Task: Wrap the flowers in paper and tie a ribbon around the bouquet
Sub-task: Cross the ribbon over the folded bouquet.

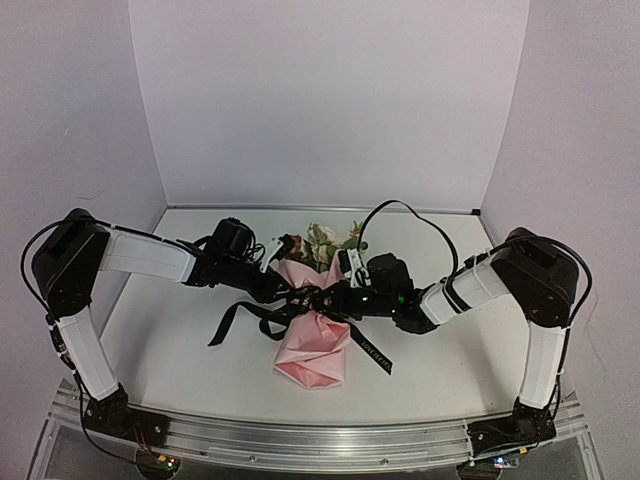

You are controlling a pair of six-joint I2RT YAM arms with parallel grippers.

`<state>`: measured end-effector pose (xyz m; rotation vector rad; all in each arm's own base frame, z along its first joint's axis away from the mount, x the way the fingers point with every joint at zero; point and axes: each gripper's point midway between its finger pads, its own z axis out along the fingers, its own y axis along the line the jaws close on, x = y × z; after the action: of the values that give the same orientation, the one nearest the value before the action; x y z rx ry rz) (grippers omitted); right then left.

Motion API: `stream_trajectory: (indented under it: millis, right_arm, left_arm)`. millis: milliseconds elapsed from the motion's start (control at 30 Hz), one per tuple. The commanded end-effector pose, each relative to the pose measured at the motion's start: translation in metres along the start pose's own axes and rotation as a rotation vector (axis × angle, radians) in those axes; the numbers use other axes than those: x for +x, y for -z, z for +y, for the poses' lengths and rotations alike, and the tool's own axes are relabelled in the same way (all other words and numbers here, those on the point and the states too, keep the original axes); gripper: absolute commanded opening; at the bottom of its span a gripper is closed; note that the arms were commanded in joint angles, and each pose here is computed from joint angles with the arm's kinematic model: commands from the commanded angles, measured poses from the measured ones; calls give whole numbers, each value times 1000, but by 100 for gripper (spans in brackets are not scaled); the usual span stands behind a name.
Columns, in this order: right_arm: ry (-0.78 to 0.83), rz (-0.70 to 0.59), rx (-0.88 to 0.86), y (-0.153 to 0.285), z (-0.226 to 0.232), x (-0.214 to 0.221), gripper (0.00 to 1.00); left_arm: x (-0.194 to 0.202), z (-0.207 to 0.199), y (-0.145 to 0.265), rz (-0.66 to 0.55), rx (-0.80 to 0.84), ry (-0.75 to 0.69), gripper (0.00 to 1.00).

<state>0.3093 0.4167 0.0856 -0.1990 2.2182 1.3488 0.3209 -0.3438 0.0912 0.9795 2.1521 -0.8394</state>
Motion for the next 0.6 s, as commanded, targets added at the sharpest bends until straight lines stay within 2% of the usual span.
stream_trajectory:
  millis: [0, 300, 433, 567]
  right_arm:
    - [56, -43, -77, 8, 38, -22, 0]
    - [60, -42, -76, 6, 38, -23, 0]
    - [65, -35, -73, 5, 38, -22, 0]
    - [67, -32, -73, 5, 39, -22, 0]
  left_arm:
    - [-15, -7, -2, -26, 54, -3, 28]
    - [-6, -6, -5, -8, 58, 6, 29]
    - [-1, -5, -7, 2, 57, 11, 23]
    - [-5, -7, -6, -8, 67, 6, 12]
